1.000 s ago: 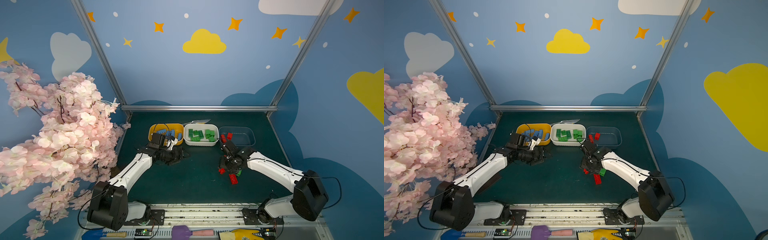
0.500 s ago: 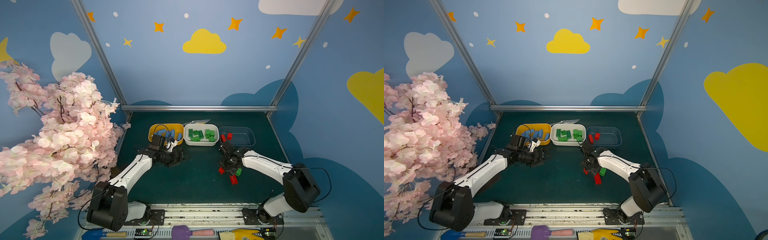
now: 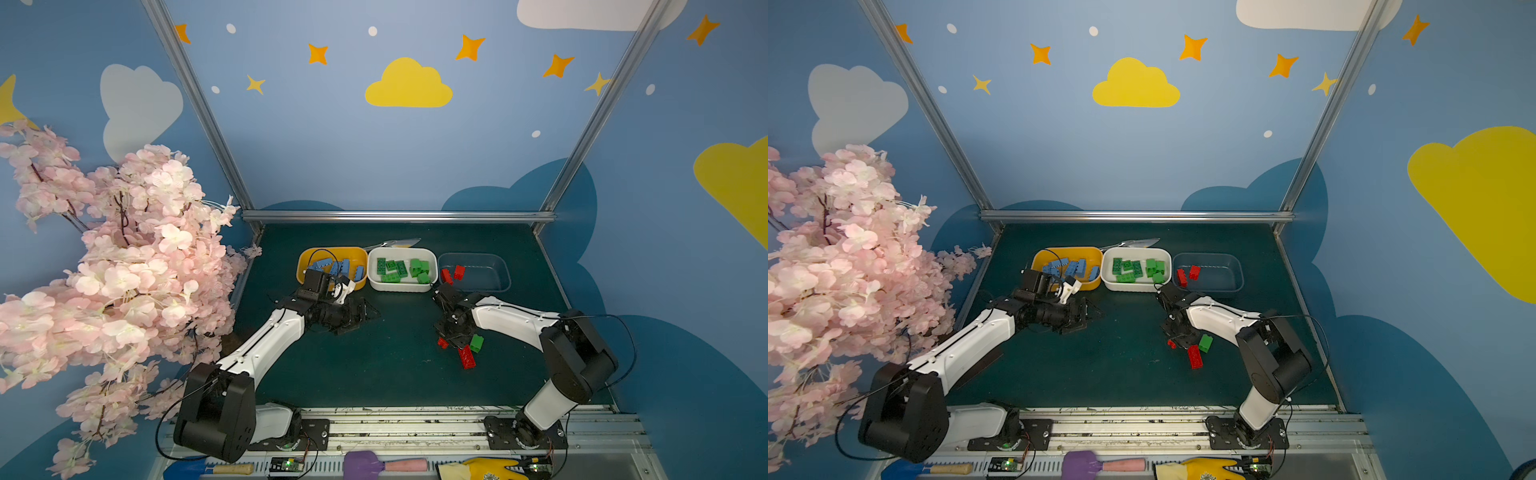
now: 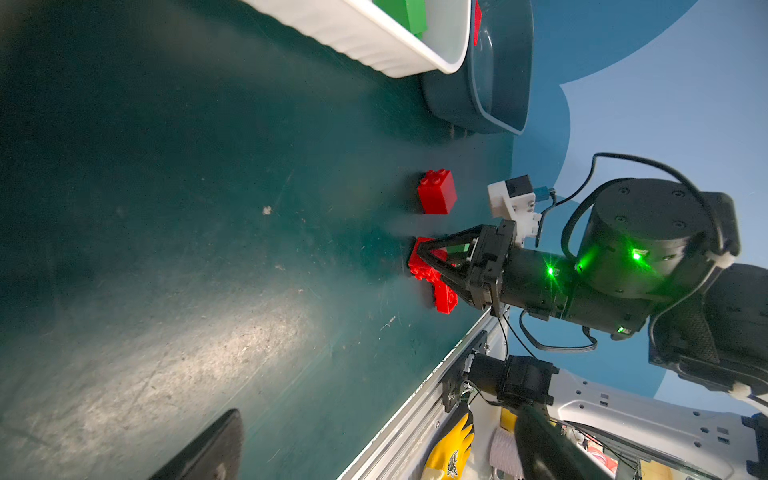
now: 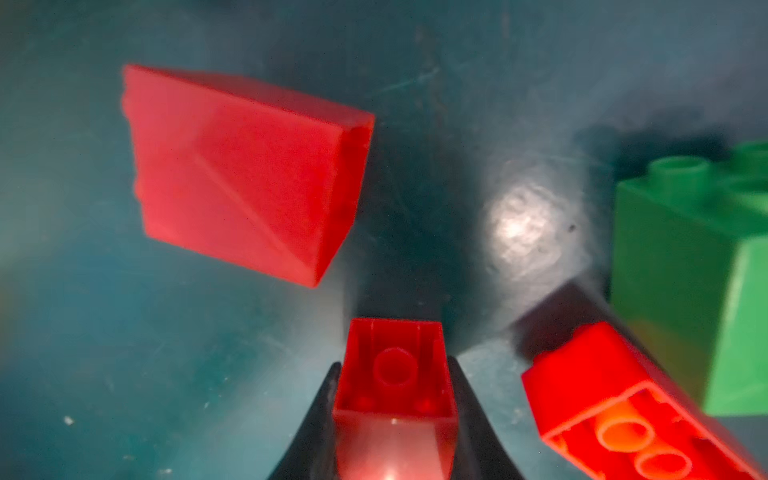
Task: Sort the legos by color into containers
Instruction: 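Move the right gripper down onto a small red brick and grasp it, then carry the red brick into the grey-blue bin and open the right gripper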
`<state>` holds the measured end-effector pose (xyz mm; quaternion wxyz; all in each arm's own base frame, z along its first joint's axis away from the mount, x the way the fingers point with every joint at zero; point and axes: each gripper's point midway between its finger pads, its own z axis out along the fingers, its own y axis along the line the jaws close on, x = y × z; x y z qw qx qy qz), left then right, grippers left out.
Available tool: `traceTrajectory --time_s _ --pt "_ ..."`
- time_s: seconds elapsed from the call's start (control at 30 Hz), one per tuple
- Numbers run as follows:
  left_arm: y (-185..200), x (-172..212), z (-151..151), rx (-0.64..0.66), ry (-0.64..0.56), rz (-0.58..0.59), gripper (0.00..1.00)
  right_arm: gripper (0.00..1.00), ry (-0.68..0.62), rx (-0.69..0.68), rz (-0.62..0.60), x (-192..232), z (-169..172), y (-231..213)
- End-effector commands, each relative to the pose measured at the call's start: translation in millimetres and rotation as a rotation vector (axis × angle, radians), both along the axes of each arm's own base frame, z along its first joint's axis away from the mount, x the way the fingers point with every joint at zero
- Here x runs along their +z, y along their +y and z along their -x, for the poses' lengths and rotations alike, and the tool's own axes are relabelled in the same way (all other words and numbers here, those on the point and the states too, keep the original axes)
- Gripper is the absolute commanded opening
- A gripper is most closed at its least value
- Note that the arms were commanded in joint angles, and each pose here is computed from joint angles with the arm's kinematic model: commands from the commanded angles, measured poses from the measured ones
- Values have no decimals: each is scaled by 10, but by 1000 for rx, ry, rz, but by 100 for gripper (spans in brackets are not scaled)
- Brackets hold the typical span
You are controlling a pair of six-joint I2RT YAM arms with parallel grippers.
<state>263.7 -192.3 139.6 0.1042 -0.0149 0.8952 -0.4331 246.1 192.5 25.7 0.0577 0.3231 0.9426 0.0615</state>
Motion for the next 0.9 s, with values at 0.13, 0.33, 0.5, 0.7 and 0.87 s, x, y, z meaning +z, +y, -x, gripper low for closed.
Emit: traceTrajectory --time_s 0.13,0.33,0.5,0.7,0.87 --pt "-49 184 -41 -13 -34 33 100 13 -112 154 73 616 -116 -230" --pt "-160 341 -119 -21 -51 92 100 13 -270 307 207 1145 -514 -634" --pt "-252 440 -179 -36 -68 103 100 15 -378 428 307 1379 -1008 -844" --pt "-300 468 -219 -35 -70 117 100 15 -387 492 316 1301 -1567 -996" --pt "-295 439 -213 -34 -64 106 100 16 -326 523 252 1092 -1903 -953"
